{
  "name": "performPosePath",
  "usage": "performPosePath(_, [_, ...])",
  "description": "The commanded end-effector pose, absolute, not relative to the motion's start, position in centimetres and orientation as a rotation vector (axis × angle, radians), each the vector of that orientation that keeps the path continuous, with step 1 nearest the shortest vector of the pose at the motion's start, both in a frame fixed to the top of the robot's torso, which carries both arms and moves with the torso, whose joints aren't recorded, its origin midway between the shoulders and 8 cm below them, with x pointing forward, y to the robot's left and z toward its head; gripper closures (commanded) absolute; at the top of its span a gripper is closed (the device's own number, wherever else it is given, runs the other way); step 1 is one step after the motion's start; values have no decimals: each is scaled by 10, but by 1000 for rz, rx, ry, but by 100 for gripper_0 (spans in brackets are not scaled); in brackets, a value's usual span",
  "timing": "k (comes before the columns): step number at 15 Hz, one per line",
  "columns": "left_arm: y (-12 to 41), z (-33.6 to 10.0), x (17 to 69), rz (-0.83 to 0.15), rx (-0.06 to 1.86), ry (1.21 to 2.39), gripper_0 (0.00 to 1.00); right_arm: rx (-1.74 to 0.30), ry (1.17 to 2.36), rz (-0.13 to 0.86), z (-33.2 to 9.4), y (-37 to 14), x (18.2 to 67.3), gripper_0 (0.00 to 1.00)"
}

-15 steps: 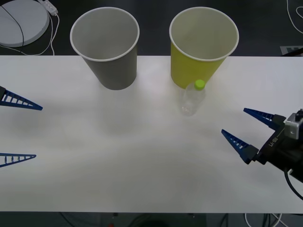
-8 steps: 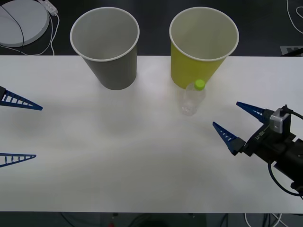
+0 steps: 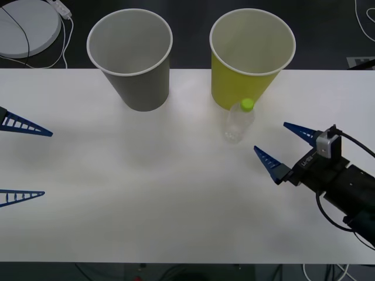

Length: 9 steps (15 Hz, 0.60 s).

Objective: Put the can into the green bin and the plastic bottle into the gray bin

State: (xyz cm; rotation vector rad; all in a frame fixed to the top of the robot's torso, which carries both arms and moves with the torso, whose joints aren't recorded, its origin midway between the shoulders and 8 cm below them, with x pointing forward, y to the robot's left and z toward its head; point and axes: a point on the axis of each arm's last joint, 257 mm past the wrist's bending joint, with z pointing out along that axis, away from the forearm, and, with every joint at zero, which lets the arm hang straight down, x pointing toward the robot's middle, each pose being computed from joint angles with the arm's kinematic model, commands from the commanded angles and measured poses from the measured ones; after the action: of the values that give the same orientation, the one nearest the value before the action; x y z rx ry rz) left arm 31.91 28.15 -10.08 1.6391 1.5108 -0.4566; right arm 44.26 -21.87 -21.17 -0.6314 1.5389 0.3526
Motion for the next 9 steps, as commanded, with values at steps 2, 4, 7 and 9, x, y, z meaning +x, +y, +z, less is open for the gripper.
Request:
performPosePath(2, [282, -101, 319, -457, 1639, 1511, 0, -621, 1542, 372, -213, -207, 447, 0])
performPosePath(4, [282, -101, 319, -457, 1639, 1511, 0, -623, 1542, 372, -213, -201, 450, 0])
performPosePath(7, [282, -101, 319, -457, 1639, 1511, 0, -617, 1540, 369, -211, -196, 455, 0])
performPosePath(9, [282, -101, 319, -457, 1639, 1511, 0, -620, 1538, 362, -209, -193, 459, 0])
